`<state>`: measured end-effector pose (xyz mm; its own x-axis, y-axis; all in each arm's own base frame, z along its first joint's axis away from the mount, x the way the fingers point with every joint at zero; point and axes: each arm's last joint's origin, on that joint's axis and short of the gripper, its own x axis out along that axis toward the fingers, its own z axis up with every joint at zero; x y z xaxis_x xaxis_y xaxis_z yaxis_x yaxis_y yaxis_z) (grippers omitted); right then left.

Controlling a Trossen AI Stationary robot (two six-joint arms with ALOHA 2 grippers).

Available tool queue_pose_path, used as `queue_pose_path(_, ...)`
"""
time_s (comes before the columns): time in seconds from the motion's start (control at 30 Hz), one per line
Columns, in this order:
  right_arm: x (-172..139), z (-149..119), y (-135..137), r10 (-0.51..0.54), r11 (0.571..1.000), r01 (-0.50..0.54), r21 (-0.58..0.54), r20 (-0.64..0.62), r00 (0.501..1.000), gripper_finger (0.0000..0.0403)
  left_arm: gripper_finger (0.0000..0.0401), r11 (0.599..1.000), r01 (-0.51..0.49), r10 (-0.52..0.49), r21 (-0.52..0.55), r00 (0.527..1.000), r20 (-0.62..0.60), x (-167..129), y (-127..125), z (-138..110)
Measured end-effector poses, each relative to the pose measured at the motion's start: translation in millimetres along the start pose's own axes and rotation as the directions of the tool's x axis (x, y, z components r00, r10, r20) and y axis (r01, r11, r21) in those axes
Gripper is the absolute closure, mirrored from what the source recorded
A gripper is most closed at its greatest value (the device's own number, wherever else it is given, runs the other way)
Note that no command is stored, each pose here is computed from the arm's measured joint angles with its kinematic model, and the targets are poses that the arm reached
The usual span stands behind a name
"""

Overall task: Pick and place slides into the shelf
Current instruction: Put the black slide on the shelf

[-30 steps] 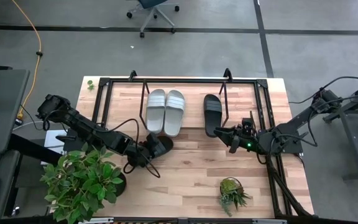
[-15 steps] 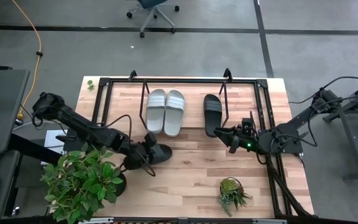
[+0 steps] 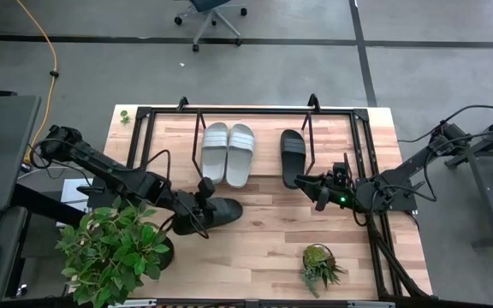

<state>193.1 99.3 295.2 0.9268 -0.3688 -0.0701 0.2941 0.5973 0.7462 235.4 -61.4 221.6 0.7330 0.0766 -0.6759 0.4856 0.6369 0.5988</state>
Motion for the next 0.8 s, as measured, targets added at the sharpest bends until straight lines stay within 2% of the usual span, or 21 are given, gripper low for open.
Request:
queue_pose_path(0.27, 0, 0, 0, 0.0, 1.0, 0.0, 0.0, 0.0, 1.0, 0.0235, 0.0398, 0.999, -0.035, 0.034, 0.022, 0.999, 0.039, -10, 16, 15)
queue_pose_path(0.4, 0, 0, 0, 0.0, 1.0, 0.0, 0.0, 0.0, 1.0, 0.0235, 0.0398, 0.998, -0.044, 0.044, 0.044, 0.999, 0.02, -12, 18, 16)
queue_pose_path(0.8, 0, -1, 1, 0.023, 0.999, -0.022, 0.024, -0.031, 0.999, 0.0235, 0.0399, 0.998, -0.063, 0.063, 0.015, 0.998, 0.015, -14, 19, 15)
